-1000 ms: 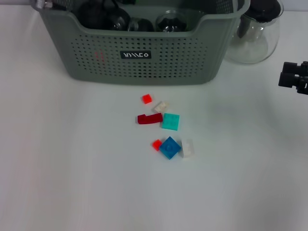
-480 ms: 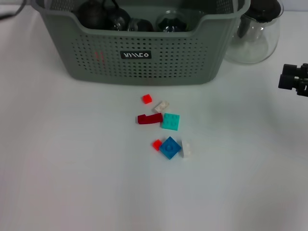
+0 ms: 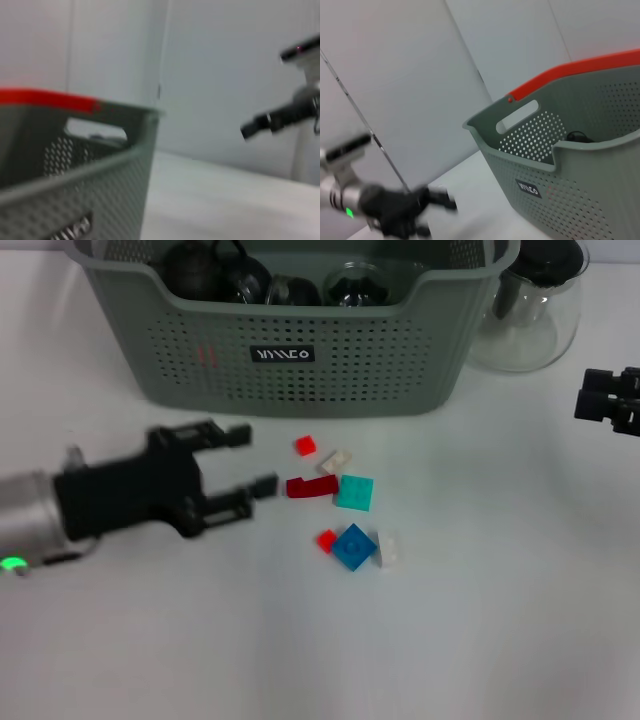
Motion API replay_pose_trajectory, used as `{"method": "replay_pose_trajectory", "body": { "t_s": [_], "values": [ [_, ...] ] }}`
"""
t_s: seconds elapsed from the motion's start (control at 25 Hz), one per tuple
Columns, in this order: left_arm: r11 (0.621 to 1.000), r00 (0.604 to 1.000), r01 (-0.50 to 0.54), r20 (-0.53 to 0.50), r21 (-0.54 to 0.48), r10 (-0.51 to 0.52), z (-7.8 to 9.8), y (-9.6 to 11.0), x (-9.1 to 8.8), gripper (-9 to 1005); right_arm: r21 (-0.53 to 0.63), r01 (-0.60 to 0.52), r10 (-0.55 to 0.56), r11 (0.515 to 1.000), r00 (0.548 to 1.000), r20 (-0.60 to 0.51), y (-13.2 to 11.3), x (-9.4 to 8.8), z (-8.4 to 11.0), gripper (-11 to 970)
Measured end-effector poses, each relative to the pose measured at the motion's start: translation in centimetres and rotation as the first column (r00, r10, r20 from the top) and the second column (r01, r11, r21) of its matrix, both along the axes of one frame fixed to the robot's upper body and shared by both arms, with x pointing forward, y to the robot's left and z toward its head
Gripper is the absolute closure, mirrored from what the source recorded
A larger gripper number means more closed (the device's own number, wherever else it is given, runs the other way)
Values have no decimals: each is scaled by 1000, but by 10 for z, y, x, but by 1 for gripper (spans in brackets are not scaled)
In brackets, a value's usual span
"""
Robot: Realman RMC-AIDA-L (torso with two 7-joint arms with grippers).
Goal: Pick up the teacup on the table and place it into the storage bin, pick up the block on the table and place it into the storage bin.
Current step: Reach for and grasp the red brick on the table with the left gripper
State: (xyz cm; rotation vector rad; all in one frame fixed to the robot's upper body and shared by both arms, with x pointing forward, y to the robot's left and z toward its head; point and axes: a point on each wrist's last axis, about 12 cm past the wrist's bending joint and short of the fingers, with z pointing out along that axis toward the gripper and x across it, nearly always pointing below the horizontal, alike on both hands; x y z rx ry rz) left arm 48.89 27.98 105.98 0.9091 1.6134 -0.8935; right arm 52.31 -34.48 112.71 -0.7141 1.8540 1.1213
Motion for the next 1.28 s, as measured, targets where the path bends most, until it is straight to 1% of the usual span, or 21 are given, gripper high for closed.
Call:
{"method": "replay_pose_trajectory", "body": {
  "t_s": [0.12,0.2,0.36,0.48,0.6,0.8,1.28],
  "values": [
    [999,1000,9,-2,50,-9,-24,-17,-3,338,0,-1,1,1000,1000,0,0,0,0,452],
    [996,1000,9,-5,89,-9,-34,-26,0,363,0,-1,1,1000,1000,-1,0,1,1,453],
    [990,999,-13,-32,137,18,-44,-41,12,439,0,-1,1,1000,1000,-2,0,1,1,453],
    [981,998,-40,-46,190,49,-51,-48,21,448,0,0,0,1000,1000,-3,0,1,1,453],
    [975,998,-45,-33,220,54,-54,-52,24,457,0,0,0,1000,1000,-3,0,1,1,453],
    [973,999,-45,1,227,46,-55,-56,26,457,-1,-1,1,1000,1000,-3,0,1,1,453],
    [960,997,-66,-10,272,71,-62,-60,28,456,0,0,0,1000,1000,-4,1,1,0,452]
  ]
}}
